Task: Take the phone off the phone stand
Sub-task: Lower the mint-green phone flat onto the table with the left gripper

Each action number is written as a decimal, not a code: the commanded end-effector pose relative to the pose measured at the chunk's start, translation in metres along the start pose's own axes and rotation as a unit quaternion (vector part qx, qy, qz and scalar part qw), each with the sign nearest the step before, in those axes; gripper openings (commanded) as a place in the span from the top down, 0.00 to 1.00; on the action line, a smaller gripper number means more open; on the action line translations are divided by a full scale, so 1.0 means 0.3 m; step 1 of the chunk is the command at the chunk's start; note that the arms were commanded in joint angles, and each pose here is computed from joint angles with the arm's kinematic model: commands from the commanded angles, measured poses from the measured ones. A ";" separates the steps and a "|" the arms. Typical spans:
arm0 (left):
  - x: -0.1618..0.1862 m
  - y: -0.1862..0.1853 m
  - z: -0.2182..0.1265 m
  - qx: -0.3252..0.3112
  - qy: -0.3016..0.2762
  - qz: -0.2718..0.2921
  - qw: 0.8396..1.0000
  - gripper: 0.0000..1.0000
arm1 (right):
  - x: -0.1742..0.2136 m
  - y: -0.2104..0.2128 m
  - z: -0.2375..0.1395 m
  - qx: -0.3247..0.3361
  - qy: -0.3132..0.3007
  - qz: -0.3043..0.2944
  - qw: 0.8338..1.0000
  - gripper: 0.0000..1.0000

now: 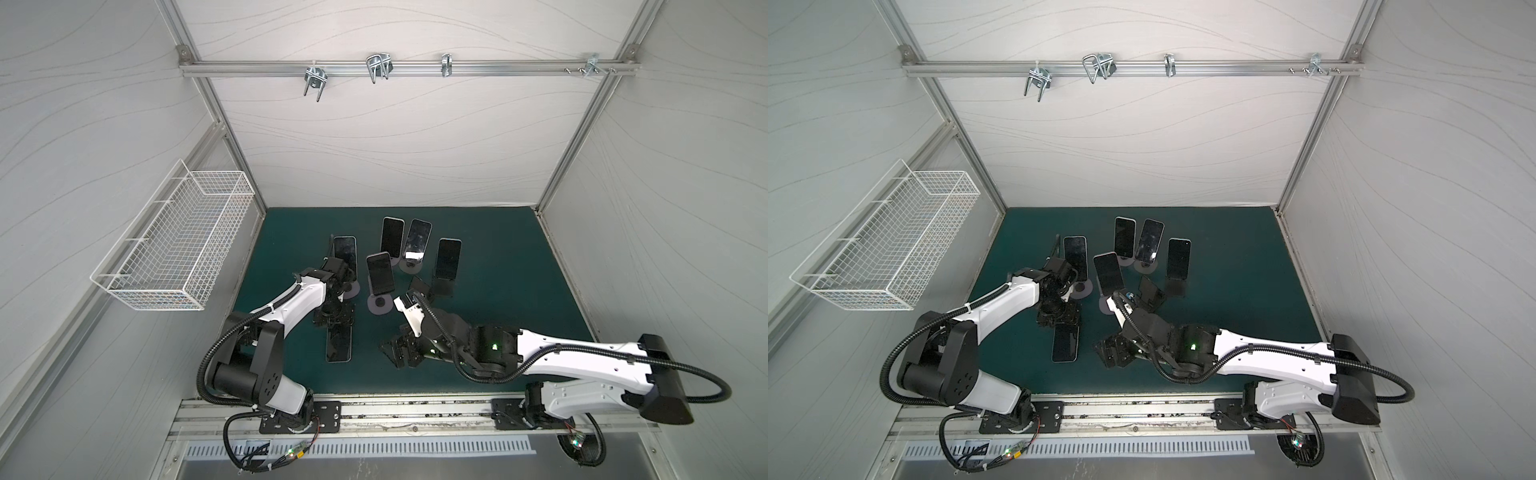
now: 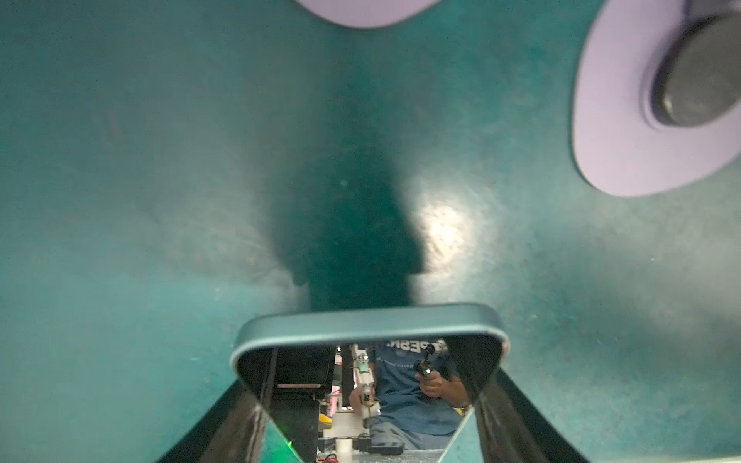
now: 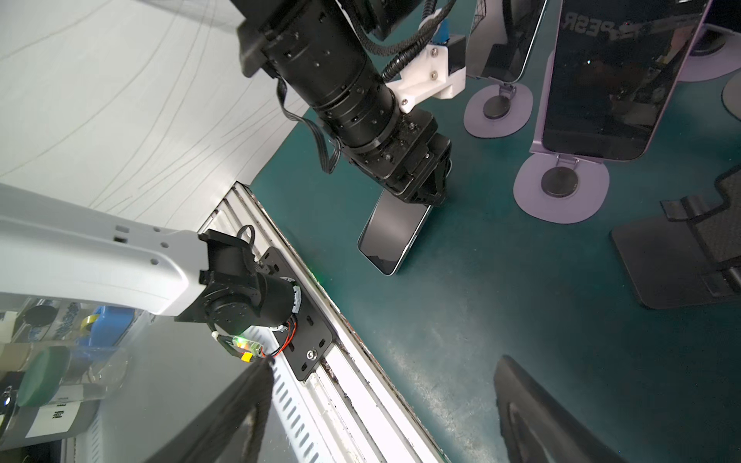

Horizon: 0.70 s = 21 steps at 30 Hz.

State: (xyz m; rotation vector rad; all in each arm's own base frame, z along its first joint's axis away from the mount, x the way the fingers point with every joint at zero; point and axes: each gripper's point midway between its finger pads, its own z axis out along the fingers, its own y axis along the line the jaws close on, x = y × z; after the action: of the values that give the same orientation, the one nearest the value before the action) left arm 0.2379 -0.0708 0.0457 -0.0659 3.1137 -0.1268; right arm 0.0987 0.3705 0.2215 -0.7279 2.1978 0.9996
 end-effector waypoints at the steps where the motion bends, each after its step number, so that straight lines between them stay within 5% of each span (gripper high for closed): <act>1: -0.052 -0.002 -0.037 0.009 -0.024 -0.011 1.000 0.42 | -0.041 0.003 -0.036 0.002 -0.033 0.001 0.999 0.13; 21: 0.003 0.023 0.013 0.028 -0.011 -0.066 0.997 0.42 | -0.039 0.015 -0.014 0.001 -0.035 0.007 0.999 0.13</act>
State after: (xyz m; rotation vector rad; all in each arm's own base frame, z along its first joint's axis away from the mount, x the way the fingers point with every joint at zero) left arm 0.2355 -0.0635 0.0348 -0.2231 3.0935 -0.1966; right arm 0.1031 0.3660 0.2284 -0.6841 2.1586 0.9902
